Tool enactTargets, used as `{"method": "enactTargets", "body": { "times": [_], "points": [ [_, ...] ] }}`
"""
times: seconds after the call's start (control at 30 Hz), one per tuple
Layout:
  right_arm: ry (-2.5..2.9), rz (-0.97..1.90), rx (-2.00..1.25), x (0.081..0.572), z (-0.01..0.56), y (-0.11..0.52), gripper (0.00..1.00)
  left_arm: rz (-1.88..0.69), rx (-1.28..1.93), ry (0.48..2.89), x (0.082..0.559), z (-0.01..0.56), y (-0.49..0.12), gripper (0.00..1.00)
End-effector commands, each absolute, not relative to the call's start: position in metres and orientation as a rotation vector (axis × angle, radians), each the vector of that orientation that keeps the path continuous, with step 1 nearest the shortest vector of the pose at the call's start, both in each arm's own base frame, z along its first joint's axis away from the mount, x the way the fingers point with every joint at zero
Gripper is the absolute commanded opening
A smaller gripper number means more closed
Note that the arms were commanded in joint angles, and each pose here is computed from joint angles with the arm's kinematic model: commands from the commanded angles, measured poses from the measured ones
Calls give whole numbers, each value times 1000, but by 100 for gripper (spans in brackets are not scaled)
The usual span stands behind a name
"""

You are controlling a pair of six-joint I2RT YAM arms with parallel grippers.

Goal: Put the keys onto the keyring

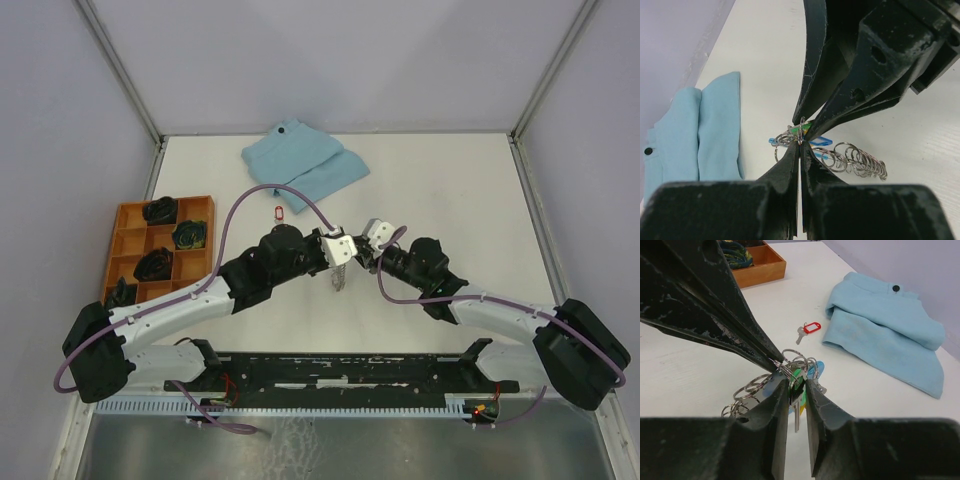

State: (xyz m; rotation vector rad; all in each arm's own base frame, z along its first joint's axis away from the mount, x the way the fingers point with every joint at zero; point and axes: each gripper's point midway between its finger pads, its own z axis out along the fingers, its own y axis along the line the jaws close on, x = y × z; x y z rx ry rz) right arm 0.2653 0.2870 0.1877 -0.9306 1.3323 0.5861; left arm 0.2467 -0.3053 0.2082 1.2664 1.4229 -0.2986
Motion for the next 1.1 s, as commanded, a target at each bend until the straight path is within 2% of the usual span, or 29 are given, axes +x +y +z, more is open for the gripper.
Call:
{"method": "enactTargets", "body": {
  "times": [0.0, 0.2, 0.6, 0.93, 1.07],
  "points": [
    [1281, 591, -897, 272, 213, 293, 24, -366, 1165, 1335, 249, 256, -320, 3],
    [1295, 562, -927, 270, 214, 289, 1, -361, 1160, 1343, 248, 254, -317, 3],
    [1385, 485, -1065, 255, 227, 270, 1, -456, 1141, 1295, 233, 239, -313, 3],
    [1421, 515, -1186, 243, 233, 274, 1, -537, 1087, 1231, 225, 231, -297, 39],
    [1411, 506, -1233, 241, 235, 275, 1, -581, 1082, 1198, 220, 229, -289, 46]
  ]
}}
